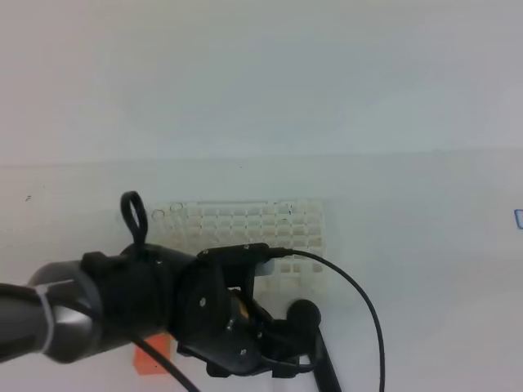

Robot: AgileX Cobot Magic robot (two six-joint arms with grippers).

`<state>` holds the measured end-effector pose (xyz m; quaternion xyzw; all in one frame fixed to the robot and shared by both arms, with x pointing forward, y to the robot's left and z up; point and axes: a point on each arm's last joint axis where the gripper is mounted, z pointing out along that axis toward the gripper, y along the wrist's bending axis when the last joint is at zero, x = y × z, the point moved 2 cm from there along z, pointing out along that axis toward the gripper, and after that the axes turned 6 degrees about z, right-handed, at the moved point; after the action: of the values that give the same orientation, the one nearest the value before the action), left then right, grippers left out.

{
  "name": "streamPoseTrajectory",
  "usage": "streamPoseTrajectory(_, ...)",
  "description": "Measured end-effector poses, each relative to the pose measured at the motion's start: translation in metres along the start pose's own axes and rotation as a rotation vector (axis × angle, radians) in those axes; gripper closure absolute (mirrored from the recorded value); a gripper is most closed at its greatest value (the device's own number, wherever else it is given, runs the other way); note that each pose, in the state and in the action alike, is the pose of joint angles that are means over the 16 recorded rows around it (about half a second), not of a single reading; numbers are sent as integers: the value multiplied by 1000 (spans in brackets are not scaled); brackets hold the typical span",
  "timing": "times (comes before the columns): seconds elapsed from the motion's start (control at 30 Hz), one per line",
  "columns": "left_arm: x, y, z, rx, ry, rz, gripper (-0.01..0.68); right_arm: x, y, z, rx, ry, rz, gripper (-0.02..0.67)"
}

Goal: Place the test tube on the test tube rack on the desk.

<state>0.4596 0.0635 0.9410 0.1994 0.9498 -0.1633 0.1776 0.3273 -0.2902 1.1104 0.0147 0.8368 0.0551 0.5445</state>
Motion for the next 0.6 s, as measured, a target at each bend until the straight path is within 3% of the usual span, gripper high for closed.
streamPoseTrajectory(0.17, 5, -6, 20, -14, 48, 0, 252, 0, 0, 0, -1, 1, 1, 650)
streamPoseTrajectory(0.6, 13, -9, 40, -103, 83, 33, 250, 0, 0, 0, -1, 2, 1, 650)
